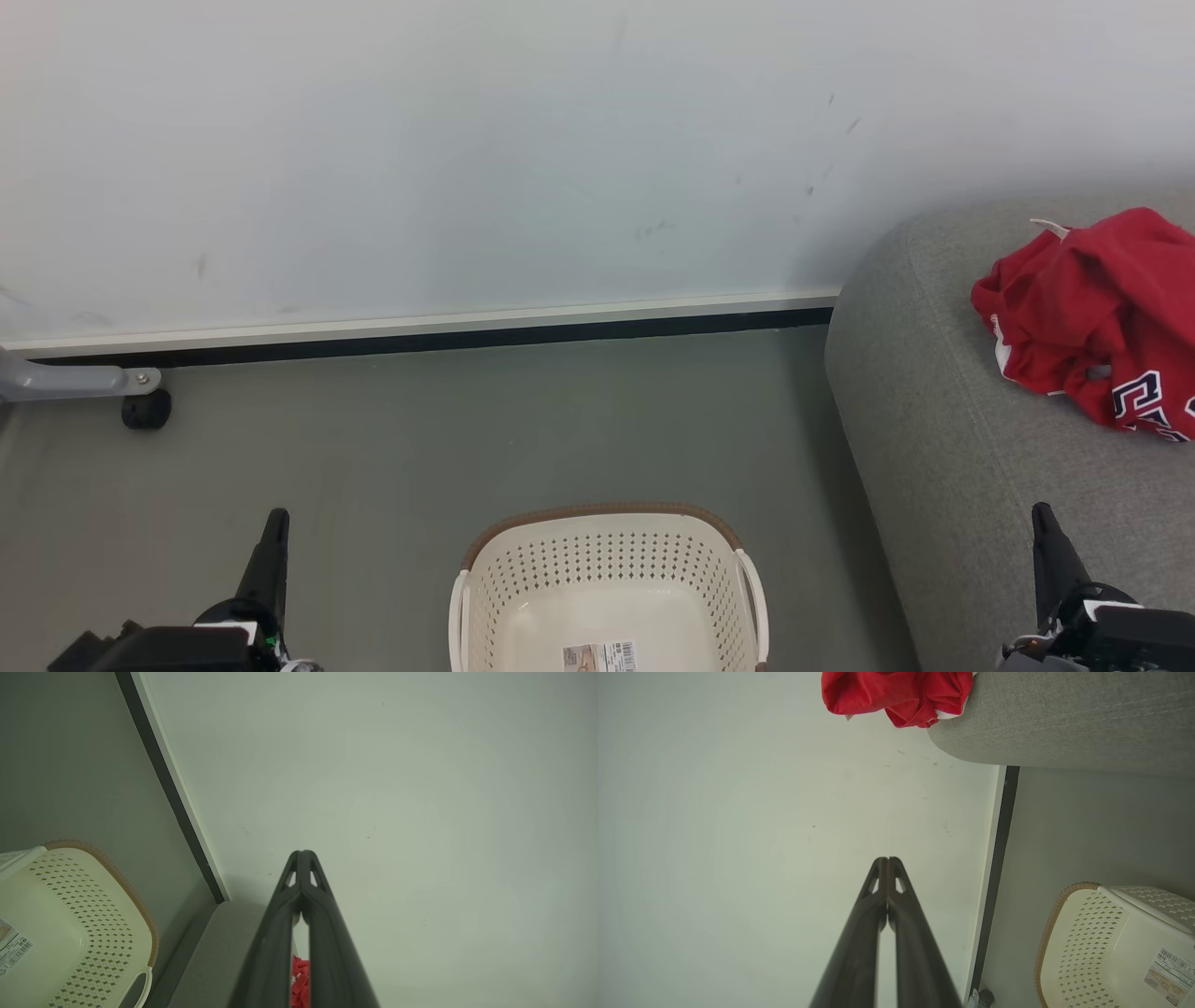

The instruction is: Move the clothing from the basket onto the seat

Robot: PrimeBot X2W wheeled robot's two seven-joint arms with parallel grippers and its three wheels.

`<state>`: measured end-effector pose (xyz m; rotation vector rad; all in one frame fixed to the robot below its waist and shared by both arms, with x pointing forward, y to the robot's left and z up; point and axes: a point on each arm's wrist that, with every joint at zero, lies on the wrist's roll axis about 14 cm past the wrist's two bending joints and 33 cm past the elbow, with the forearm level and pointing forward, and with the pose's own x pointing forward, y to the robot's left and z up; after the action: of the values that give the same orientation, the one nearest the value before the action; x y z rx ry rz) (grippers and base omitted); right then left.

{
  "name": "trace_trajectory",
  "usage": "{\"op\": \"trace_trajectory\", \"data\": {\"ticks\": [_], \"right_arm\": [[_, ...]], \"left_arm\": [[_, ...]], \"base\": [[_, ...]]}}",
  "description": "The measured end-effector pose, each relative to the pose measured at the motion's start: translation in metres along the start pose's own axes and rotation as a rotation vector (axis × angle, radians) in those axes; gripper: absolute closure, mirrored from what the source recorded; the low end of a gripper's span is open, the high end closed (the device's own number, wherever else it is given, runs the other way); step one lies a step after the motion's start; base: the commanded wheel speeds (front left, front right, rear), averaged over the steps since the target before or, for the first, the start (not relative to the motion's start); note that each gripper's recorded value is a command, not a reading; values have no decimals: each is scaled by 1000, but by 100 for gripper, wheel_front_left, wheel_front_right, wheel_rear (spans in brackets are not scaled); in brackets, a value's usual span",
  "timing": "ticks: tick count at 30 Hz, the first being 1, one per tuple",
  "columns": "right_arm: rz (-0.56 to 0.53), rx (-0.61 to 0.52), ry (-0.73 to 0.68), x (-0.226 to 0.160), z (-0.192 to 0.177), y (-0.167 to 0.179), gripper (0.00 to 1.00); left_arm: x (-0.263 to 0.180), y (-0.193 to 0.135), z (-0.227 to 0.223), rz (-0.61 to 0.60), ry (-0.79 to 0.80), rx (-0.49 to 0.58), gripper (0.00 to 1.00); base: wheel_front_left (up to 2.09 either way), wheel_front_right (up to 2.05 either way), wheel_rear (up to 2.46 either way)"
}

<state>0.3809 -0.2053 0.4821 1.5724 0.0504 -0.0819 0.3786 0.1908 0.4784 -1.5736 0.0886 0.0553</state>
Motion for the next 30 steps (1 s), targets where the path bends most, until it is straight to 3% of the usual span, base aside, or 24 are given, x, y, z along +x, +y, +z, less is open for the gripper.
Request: {"op": "trace_trajectory", "data": {"ticks": [30], "right_arm": [[1,1,0,0,0,0,100]], "left_arm": [[0,0,0,0,0,0,100]], "base": [[0,0,0]]}}
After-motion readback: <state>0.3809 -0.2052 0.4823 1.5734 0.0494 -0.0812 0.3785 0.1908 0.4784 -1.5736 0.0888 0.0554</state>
